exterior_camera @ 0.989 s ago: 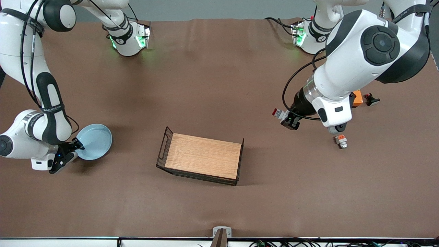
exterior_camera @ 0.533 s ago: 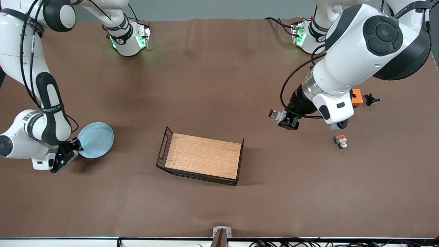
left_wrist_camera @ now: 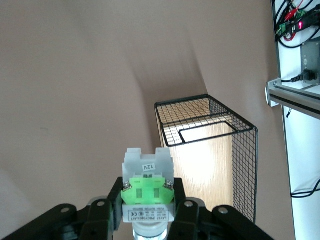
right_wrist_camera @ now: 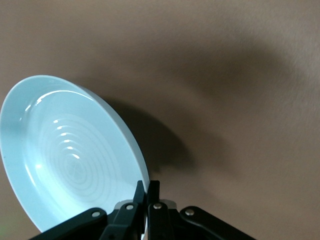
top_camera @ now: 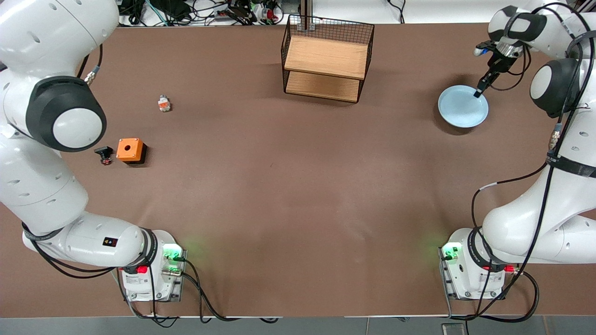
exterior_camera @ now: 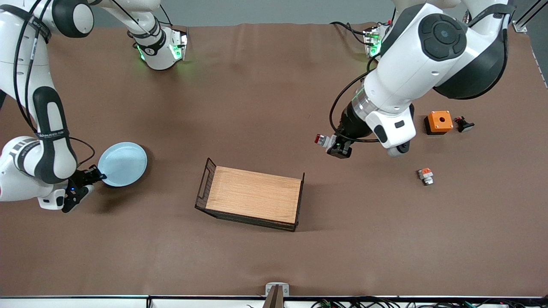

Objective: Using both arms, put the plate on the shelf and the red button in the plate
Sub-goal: 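Lift the green button with the left gripper while the right gripper raises the plate, then carry the plate with the right gripper over the wooden tray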

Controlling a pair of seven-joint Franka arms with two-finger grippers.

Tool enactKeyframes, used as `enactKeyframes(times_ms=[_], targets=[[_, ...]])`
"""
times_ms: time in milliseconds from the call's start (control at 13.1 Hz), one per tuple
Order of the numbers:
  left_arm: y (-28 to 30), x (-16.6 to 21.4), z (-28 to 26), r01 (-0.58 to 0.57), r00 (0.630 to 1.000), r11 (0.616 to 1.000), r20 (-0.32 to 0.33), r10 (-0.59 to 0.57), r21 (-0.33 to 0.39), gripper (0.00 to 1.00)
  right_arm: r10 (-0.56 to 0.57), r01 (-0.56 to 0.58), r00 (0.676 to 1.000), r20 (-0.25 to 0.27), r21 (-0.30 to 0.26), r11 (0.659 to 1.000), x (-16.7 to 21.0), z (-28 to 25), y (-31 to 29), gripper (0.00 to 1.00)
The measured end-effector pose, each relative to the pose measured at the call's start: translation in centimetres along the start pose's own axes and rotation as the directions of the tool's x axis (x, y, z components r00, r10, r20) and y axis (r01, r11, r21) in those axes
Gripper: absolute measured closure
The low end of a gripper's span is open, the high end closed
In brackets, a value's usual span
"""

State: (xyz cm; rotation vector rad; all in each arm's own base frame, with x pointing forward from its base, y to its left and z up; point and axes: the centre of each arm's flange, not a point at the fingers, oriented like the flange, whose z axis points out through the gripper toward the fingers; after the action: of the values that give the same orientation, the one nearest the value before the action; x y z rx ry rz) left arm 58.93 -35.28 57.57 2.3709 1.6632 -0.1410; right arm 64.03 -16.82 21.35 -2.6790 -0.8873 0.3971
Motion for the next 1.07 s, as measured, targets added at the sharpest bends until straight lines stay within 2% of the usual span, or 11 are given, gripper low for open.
enactKeyframes(times_ms=[304, 609, 837, 1065], targets=[[0.0, -1.4, 0.8, 0.014, 1.000, 1.000, 0.007, -0.014, -0.004, 0.59, 0.125, -0.127, 0.992, 0.028, 0.062, 0.990, -1.5, -5.8, -3.4, 0.96], [0.1, -1.9, 1.0, 0.021, 1.000, 1.000, 0.007, -0.021, -0.010, 0.59, 0.262, -0.270, 0.962, 0.081, 0.124, 0.955, -3.8, -11.5, -7.9, 0.96], [0.1, -2.2, 1.2, 0.018, 1.000, 1.000, 0.002, -0.018, -0.010, 0.59, 0.363, -0.379, 0.925, 0.113, 0.186, 0.907, -5.2, -15.2, -11.7, 0.96], [0.1, -2.2, 1.2, 0.024, 1.000, 1.000, -0.002, -0.024, -0.012, 0.59, 0.487, -0.504, 0.863, 0.129, 0.252, 0.826, -5.1, -17.6, -15.1, 0.97]])
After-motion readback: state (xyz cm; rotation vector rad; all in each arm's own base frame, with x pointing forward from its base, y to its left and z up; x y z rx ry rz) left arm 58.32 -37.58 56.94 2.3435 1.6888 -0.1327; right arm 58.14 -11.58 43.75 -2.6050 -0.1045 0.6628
